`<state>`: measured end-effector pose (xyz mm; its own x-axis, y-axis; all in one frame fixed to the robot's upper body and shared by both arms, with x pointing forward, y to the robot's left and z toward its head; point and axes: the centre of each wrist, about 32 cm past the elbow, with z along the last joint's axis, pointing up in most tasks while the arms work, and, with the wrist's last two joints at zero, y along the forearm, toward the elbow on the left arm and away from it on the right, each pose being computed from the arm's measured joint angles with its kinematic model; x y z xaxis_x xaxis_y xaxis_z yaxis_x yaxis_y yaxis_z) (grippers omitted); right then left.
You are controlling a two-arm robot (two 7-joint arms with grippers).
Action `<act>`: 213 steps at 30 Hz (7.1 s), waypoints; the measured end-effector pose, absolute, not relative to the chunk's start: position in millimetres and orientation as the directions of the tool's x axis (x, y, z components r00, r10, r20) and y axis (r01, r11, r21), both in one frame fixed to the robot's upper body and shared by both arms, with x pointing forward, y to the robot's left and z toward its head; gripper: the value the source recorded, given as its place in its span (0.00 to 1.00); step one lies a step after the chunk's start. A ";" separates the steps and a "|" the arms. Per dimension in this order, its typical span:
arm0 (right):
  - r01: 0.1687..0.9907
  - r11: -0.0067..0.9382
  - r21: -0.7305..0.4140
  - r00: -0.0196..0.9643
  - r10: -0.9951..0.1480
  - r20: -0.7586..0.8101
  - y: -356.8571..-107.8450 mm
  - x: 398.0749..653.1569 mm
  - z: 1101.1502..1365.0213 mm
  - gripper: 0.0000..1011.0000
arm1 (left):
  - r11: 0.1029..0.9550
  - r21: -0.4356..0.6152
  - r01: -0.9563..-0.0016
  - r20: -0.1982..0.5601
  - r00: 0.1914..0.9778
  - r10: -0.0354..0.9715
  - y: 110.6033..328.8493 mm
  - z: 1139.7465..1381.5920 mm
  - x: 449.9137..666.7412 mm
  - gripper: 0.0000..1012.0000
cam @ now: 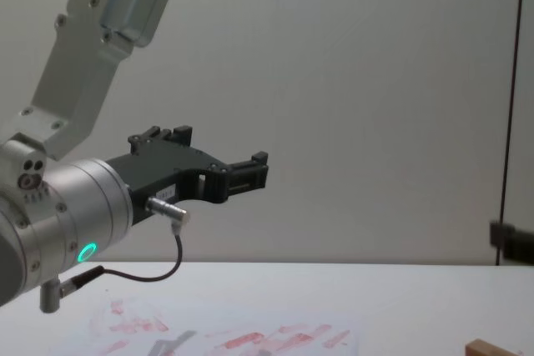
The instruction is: Use the one hand to pick up the stamp and affix it onto the A4 paper.
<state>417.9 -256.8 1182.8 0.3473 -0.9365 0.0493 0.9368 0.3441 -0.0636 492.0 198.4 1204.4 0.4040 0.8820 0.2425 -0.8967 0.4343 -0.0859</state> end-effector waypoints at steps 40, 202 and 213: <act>0.864 0.403 -0.301 0.455 -0.882 0.124 -246.7 430.5 1139.5 0.99 | 0.434 -0.086 -0.897 0.243 0.404 0.882 198.4 1204.4 492.0 0.99; 0.804 0.460 -0.377 0.485 -0.874 -0.032 -221.0 464.5 1191.5 0.22 | 0.434 -0.086 -0.897 0.243 0.404 0.882 198.4 1204.4 492.0 0.99; 0.790 0.438 -0.429 0.485 -0.875 -0.001 -236.0 458.0 1181.8 0.22 | 0.434 -0.086 -0.897 0.243 0.404 0.882 198.4 1204.4 492.0 0.99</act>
